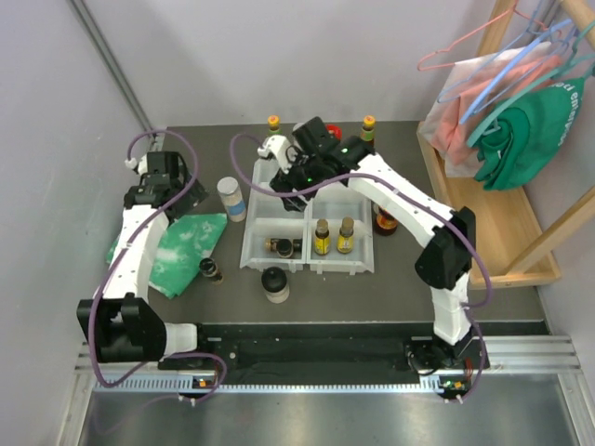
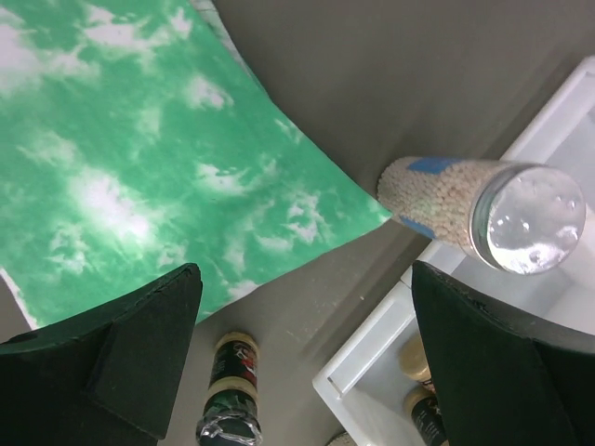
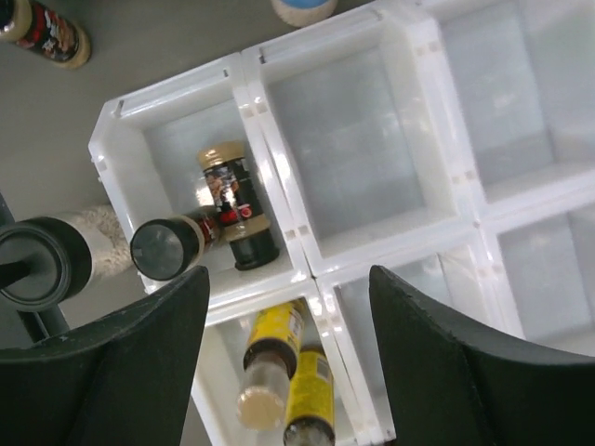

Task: Organize the condiment bottles
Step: Move the bottle to the storage box.

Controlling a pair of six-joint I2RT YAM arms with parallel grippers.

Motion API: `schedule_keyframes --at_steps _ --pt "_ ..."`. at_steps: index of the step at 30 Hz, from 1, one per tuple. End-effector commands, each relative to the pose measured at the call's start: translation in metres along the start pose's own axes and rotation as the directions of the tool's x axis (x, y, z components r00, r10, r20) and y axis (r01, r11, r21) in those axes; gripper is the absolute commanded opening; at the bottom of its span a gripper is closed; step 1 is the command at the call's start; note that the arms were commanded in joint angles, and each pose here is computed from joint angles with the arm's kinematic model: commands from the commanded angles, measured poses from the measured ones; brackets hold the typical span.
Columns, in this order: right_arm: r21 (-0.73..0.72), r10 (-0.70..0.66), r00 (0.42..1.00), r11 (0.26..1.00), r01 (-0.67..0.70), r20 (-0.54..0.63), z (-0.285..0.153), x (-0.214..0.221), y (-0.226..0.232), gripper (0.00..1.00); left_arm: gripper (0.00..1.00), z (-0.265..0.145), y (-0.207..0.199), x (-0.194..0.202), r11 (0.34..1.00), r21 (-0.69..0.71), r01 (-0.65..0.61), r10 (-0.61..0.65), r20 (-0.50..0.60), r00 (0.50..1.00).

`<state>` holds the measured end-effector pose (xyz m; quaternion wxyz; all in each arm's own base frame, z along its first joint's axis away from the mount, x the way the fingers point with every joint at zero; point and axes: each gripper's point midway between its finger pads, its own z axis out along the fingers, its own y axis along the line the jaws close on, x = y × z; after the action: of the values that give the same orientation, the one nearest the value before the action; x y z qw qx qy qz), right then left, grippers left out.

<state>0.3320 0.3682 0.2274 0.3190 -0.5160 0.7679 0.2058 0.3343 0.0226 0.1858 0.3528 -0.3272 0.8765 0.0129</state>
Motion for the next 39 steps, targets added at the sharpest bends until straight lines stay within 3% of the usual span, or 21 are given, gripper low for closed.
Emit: schedule_keyframes --at_steps 1,13,19,27,39 --pt "-0.095 -0.141 0.988 0.986 0.135 -0.061 0.016 0.004 0.032 0.68 0.99 -0.013 0.001 -0.015 0.995 0.053 0.082 -0.083 0.016 0.996" --pt "-0.200 -0.197 0.977 0.963 0.178 -0.080 0.075 0.019 0.086 0.66 0.99 -0.014 0.020 -0.025 0.969 0.047 0.244 -0.245 0.032 0.969" --pt "-0.195 -0.178 0.977 0.969 0.154 -0.113 0.106 0.031 0.083 0.66 0.99 -0.013 0.019 -0.024 0.967 0.060 0.247 -0.249 0.029 0.968" --pt "-0.192 -0.170 0.971 0.972 0.136 -0.171 0.140 0.052 0.078 0.65 0.99 -0.008 0.033 -0.027 0.954 -0.023 0.300 -0.299 0.056 0.953" --pt "-0.153 -0.201 0.948 0.974 0.167 -0.244 0.165 0.077 0.064 0.64 0.99 0.000 0.030 -0.028 0.944 0.024 0.330 -0.330 0.015 0.944"
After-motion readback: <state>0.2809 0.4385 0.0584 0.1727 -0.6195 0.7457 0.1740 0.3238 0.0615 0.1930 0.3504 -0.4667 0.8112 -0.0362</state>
